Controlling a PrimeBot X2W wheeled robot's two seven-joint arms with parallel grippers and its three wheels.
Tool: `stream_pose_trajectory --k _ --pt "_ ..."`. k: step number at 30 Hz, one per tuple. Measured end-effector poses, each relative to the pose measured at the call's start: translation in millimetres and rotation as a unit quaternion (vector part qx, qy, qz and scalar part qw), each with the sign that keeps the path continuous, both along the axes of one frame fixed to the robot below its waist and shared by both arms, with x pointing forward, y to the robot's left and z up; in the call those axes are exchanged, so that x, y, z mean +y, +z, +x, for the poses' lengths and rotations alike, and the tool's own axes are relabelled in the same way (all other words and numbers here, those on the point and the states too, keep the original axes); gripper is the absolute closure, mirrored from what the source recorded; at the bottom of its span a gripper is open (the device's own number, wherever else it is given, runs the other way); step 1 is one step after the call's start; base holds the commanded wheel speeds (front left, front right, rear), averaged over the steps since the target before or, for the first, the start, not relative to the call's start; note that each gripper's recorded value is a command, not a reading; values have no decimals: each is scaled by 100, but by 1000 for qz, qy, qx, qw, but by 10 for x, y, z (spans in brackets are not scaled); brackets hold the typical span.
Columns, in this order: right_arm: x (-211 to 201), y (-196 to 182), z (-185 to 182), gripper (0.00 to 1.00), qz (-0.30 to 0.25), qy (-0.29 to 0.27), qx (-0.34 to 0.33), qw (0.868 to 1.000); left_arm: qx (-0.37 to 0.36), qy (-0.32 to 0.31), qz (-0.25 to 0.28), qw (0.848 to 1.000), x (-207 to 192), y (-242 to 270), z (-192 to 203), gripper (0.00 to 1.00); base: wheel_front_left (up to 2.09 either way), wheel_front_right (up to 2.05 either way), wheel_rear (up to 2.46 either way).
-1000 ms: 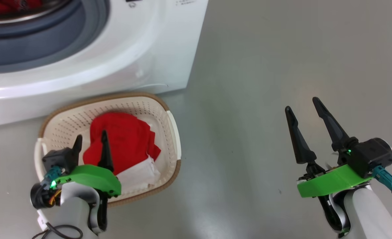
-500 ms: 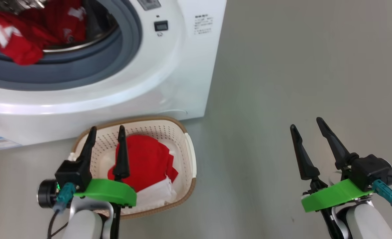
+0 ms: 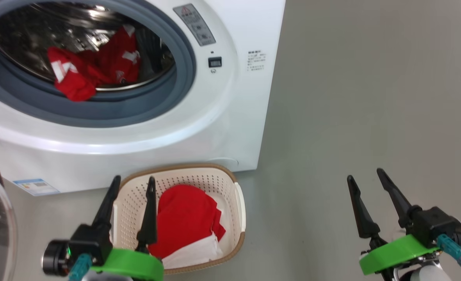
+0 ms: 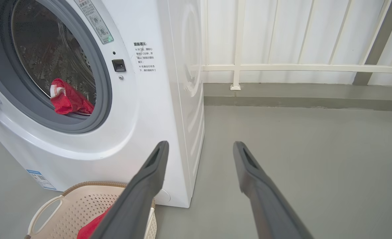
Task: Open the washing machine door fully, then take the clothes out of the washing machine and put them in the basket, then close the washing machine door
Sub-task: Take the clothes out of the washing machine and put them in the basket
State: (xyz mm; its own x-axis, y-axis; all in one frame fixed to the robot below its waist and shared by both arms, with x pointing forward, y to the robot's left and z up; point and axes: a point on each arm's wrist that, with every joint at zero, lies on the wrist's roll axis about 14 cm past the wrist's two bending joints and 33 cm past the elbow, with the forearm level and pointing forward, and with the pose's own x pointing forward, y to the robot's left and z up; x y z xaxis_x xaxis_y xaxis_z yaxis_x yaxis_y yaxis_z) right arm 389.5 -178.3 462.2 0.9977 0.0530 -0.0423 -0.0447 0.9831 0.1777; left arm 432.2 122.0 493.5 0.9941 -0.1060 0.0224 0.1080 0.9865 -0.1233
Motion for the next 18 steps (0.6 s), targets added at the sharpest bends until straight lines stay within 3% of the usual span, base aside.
stream_pose_trajectory --k 18 --pt "55 51 -430 0 -2 4 -3 1000 16 23 12 1000 212 53 -739 0 0 0 0"
